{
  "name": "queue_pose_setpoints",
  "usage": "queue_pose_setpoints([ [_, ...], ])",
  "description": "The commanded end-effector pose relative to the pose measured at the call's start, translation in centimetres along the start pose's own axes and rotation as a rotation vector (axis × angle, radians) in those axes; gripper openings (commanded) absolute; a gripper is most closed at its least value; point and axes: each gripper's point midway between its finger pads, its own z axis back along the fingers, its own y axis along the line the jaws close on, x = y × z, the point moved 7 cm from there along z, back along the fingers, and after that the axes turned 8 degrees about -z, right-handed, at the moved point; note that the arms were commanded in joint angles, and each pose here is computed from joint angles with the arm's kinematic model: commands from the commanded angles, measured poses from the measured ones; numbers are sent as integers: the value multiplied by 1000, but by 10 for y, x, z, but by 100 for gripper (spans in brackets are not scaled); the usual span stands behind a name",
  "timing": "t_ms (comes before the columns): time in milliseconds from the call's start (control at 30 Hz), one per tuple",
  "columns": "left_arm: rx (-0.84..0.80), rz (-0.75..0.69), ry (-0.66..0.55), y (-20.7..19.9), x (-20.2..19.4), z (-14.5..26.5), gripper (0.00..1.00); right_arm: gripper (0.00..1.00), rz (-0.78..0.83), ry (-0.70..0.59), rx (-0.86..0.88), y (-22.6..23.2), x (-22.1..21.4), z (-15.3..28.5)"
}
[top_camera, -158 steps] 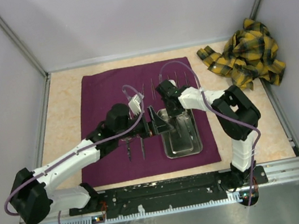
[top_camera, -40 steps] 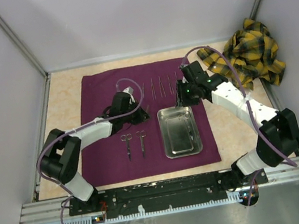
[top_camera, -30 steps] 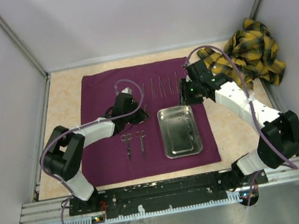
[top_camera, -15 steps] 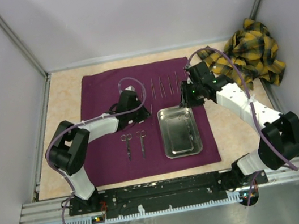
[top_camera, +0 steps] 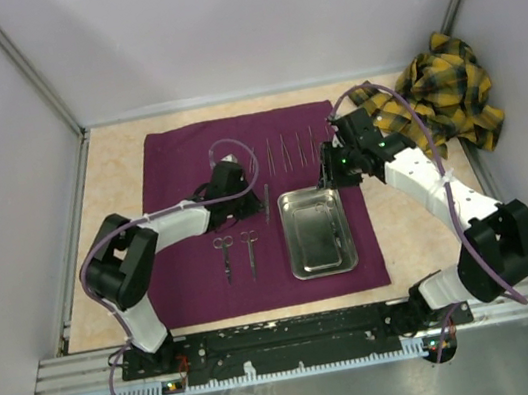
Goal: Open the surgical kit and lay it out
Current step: Place the medical item in the surgical kit.
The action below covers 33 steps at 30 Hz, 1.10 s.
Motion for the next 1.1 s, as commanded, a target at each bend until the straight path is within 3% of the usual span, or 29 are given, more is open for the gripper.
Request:
queue_pose_setpoints([
  [0, -31, -35, -66, -16, 22, 22, 17, 39, 24, -57, 36, 3, 7, 12],
  [200, -115, -81, -151, -38, 50, 70, 55, 39, 25, -49, 22, -1, 2, 12],
  [433, -223, -149, -189, -57, 67, 126, 99, 47, 28, -23, -15, -4, -13, 2],
  [700, -276, -191, -158, -55, 57, 171, 100, 36, 66, 33, -149, 3, -39, -24],
  [1067, -298, -213, -93, -33, 33, 174, 100, 39, 67, 87, -371, -15, -64, -56],
])
